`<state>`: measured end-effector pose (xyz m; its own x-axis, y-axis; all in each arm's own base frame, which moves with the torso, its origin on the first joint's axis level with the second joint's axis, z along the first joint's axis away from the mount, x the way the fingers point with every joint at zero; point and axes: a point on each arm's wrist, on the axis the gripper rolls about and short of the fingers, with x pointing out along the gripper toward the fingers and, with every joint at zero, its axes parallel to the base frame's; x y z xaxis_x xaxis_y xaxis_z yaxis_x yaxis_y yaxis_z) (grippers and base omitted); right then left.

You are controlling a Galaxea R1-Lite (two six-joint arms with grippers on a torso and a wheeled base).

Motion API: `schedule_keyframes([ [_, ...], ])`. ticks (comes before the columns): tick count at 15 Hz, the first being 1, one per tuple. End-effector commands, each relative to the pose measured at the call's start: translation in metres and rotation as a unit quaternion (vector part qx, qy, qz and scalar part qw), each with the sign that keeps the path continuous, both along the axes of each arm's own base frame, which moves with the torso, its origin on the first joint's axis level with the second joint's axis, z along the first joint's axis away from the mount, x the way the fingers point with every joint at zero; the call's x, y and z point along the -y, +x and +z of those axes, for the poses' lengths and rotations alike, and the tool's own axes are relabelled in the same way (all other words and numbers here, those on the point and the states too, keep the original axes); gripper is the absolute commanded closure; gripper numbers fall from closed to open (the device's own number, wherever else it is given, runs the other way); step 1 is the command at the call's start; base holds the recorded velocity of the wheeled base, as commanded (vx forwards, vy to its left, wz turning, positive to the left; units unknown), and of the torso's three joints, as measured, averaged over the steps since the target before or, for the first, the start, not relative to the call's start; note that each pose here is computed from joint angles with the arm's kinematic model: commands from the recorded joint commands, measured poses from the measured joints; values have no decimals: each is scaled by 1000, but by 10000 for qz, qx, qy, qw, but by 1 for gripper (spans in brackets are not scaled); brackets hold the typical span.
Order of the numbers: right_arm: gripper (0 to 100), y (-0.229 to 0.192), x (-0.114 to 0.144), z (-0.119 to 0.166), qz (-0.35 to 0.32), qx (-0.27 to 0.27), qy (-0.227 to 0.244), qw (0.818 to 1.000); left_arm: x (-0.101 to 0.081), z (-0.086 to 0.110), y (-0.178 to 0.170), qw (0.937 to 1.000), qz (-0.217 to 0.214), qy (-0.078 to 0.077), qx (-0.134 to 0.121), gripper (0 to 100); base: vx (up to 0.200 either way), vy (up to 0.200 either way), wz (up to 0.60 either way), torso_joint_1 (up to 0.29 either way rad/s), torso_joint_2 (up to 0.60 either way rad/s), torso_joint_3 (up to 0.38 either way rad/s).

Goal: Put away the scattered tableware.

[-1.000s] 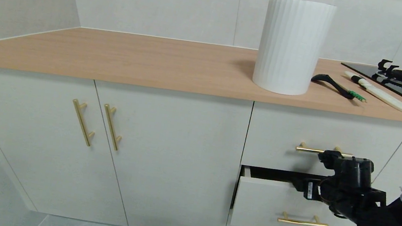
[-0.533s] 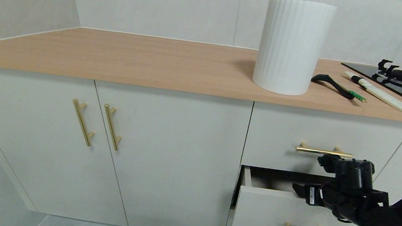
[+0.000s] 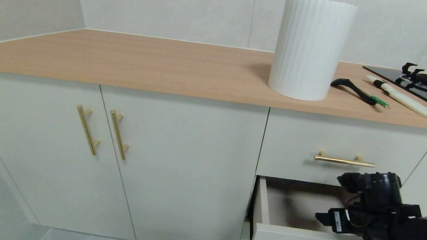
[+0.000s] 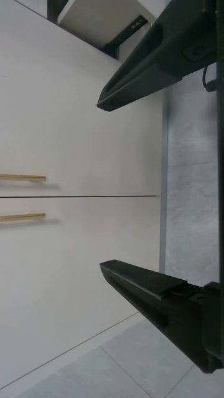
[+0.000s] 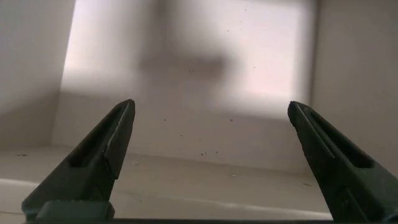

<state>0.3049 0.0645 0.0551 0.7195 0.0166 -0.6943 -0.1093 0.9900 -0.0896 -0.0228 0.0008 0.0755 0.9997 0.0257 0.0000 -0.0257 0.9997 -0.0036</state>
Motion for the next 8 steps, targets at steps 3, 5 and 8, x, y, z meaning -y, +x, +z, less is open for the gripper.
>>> schedule_keyframes([
  [3, 0, -14, 2, 23, 117, -93, -104, 9998, 0, 0, 0, 10000, 2, 3, 0, 0, 0, 0, 0, 0, 0, 0],
  [5, 0, -22, 2, 29, 268, -294, -250, 9989, 0, 0, 0, 10000, 2, 3, 0, 0, 0, 0, 0, 0, 0, 0],
  [8, 0, -34, -1, 36, 463, -611, -404, 9962, 0, 0, 0, 10000, 2, 3, 0, 0, 0, 0, 0, 0, 0, 0],
])
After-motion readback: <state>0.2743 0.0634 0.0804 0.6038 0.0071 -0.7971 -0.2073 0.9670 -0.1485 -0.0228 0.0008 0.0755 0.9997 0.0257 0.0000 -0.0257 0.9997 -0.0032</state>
